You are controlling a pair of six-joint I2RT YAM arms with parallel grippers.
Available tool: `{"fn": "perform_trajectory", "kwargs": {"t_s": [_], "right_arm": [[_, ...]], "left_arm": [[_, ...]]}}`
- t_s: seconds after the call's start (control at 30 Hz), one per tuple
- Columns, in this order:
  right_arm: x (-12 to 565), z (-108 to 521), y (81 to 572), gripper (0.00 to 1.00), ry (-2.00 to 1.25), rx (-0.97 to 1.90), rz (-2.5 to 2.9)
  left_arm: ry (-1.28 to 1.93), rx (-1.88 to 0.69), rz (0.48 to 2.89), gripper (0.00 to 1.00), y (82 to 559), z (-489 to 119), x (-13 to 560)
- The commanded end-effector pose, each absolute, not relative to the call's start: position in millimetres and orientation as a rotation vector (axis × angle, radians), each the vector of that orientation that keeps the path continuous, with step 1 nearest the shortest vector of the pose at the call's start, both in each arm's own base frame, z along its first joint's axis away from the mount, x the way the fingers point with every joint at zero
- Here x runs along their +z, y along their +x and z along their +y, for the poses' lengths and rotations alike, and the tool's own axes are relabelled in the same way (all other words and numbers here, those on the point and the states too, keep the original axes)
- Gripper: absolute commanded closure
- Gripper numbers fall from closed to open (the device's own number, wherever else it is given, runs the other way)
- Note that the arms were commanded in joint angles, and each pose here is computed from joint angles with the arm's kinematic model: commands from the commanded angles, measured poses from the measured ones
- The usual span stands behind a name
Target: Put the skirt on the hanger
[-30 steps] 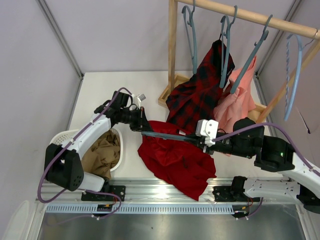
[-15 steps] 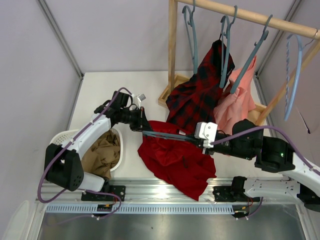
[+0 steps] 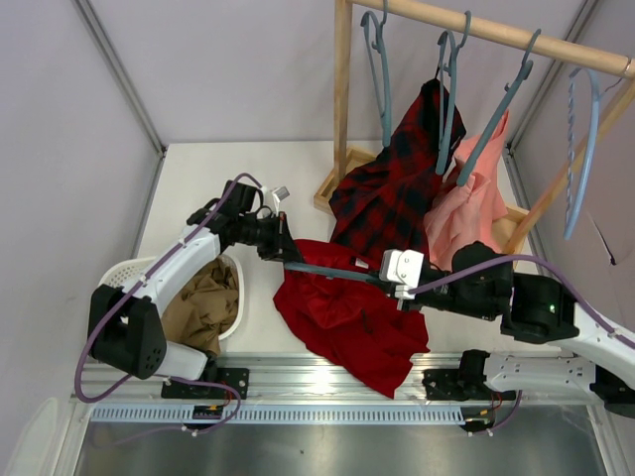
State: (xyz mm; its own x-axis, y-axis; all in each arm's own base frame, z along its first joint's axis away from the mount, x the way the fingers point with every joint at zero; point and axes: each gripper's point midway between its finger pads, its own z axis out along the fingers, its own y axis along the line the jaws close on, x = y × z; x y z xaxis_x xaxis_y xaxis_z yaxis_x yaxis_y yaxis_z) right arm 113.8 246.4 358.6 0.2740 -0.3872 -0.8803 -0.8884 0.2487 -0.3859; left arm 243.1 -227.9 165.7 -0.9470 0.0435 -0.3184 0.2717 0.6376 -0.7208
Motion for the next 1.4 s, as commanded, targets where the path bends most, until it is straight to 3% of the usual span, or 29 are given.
{"fn": "perform_trajectory", "kwargs": {"t_s": [0.0, 0.57, 0.87, 1.03, 1.1, 1.27, 1.3, 1.37], "right_arm": [[359, 244, 123, 1.0, -1.322, 0.467, 1.313], [365, 275, 123, 1.0, -1.21, 0.569, 1.21], [399, 259, 118, 1.0, -0.933, 0.717, 1.097], [397, 249, 114, 1.0, -0.836, 0.786, 1.067], [394, 246, 115, 1.0, -0.816, 0.786, 1.08], [391, 237, 118, 1.0, -0.744, 0.799, 1.081], [395, 235, 118, 1.0, -0.723, 0.807, 1.065], [386, 235, 120, 1.0, -0.712, 0.809, 1.078]], "left_arm": [[0.288, -1.257, 2.548, 1.0, 240, -230, 177], [0.269, -1.254, 2.542, 1.0, 237, -228, 178], [0.27, -1.224, 2.558, 0.94, 233, -223, 168], [0.304, -1.161, 2.526, 0.72, 243, -215, 184], [0.332, -1.117, 2.495, 0.55, 248, -209, 202], [0.362, -0.985, 2.412, 0.28, 260, -193, 244], [0.354, -0.966, 2.414, 0.12, 259, -188, 248], [0.345, -0.921, 2.35, 0.06, 262, -181, 275]]}}
